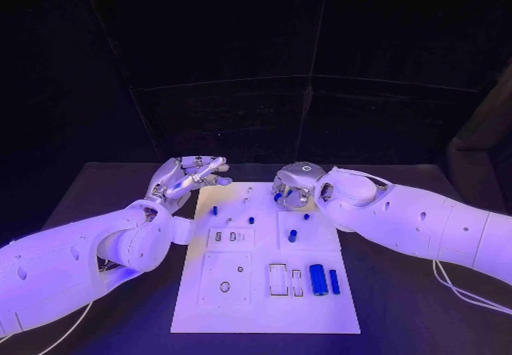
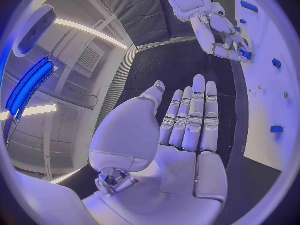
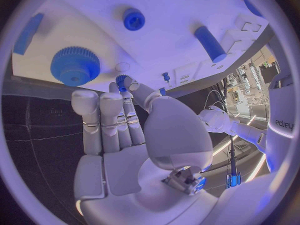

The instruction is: Assemble the parts on the task board

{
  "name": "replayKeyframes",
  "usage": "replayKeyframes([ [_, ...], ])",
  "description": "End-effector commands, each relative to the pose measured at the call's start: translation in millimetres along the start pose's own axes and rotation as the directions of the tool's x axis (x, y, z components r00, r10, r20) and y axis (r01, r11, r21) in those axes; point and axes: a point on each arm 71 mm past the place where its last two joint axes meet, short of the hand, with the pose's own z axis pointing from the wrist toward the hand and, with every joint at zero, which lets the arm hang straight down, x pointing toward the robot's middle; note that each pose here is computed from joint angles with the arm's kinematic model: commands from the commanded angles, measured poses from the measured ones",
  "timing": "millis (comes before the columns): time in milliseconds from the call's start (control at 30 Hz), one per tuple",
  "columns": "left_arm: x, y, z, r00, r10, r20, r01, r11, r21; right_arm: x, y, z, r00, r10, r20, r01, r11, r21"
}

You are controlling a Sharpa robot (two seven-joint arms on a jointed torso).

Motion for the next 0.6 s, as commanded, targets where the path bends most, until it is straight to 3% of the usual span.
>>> replayKeyframes([
  [33, 1.3, -1.3, -0.3, 1.0, -0.002, -0.019, 0.002, 1.0, 0.006, -10.7, 5.2, 1.2, 0.992, 0.038, 0.121, -0.035, 0.999, -0.023],
  [267, 1.4, -1.4, -0.6, 1.0, -0.003, -0.02, 0.003, 1.0, 0.005, -15.4, 14.5, 11.7, 0.978, 0.067, 0.197, -0.063, 0.998, -0.025],
  [600, 2.2, -1.1, 0.2, 1.0, -0.005, -0.024, 0.005, 1.0, 0.005, -13.7, 24.1, 30.0, 0.977, 0.082, 0.195, -0.08, 0.997, -0.021],
])
